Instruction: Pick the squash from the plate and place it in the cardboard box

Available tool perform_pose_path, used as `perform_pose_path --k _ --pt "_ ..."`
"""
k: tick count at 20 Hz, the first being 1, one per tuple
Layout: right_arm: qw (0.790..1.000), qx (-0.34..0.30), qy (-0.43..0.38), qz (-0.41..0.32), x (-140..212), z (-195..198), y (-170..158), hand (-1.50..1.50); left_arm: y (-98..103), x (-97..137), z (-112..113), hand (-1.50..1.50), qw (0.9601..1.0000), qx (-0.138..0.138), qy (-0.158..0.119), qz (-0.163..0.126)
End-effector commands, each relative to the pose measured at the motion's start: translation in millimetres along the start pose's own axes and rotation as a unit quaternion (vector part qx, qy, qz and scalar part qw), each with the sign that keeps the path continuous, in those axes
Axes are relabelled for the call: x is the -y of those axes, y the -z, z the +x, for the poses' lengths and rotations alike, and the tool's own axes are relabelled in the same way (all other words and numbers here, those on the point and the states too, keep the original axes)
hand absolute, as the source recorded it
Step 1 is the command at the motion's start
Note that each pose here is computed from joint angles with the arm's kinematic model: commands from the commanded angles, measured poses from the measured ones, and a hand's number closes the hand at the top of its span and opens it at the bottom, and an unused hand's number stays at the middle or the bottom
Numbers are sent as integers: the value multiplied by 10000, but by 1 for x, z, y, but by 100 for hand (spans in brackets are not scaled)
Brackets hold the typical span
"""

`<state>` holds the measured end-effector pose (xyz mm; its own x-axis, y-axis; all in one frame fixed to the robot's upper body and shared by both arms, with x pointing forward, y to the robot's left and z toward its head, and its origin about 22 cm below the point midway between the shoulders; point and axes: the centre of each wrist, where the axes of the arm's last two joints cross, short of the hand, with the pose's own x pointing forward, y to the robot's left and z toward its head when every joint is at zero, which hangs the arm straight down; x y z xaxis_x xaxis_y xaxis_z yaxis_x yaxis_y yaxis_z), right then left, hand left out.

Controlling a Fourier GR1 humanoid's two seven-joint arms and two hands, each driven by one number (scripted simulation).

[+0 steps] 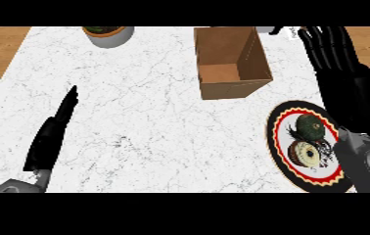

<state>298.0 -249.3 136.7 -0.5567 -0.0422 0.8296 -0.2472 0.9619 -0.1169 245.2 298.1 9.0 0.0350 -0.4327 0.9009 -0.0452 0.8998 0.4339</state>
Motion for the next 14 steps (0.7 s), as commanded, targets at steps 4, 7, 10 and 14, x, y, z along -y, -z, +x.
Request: perform_pose_path --k 4,7,10,14 --pt "9799 -1443 -328 -1340 69 -41 -78 -150 14 -54 -6 0 9940 -316 552 886" --pt "9360 -1900 -2952 272 116 -4 -81 -150 3 -51 -17 0 9929 -557 546 899" --pt "8905 -2981 -3437 -15 129 -42 -174 -150 3 -59 -19 0 9906 -757 495 1026" --pt "9526 -1996 -1814 -1405 125 -68 -249 -150 1 -60 -24 0 9880 -920 569 1101"
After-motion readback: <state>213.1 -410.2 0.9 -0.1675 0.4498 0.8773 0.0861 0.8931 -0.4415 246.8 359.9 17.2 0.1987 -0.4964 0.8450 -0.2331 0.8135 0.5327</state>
